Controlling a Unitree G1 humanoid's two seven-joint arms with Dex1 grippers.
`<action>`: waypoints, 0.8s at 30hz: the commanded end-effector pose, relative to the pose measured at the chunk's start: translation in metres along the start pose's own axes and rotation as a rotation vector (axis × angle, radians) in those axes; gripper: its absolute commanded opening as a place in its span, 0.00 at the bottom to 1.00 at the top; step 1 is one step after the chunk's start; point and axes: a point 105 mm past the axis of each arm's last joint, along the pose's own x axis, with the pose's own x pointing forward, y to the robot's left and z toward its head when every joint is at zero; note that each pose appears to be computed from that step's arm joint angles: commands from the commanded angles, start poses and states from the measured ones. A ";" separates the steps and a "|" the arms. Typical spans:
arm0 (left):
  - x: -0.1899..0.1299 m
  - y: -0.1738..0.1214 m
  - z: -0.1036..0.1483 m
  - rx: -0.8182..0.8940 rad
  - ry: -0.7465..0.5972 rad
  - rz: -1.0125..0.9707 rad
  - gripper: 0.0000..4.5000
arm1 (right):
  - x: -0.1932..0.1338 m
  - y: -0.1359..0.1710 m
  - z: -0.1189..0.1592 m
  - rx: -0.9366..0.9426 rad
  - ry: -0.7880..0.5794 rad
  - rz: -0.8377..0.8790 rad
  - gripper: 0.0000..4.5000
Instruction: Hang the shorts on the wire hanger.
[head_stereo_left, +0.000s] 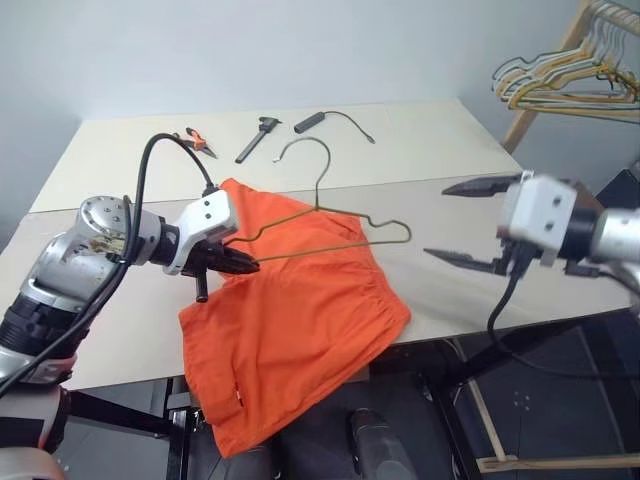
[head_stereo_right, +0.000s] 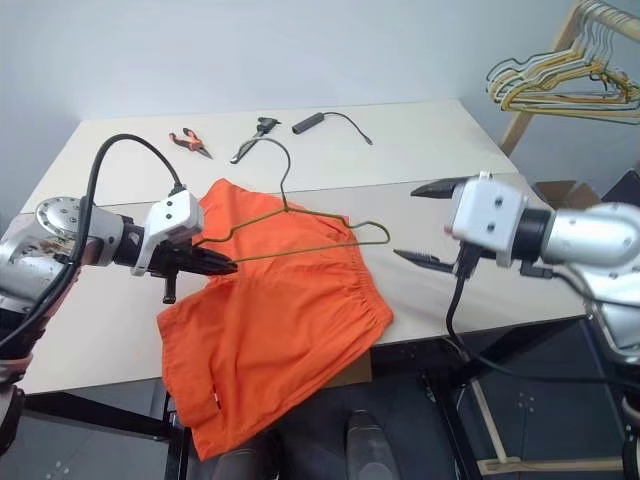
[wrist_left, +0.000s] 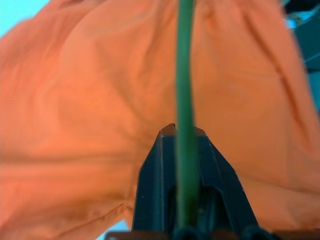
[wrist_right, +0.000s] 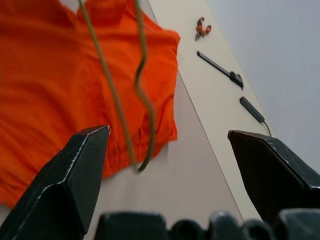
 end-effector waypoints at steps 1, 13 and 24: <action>-0.005 -0.002 0.018 0.096 -0.051 -0.026 0.00 | 0.015 0.005 -0.010 0.088 0.072 0.106 0.99; -0.001 0.000 0.020 0.135 -0.048 -0.050 0.00 | 0.042 0.024 -0.026 0.159 0.292 0.315 0.80; 0.005 -0.003 0.017 0.146 -0.040 -0.078 0.00 | 0.047 0.031 -0.017 0.119 0.295 0.366 0.01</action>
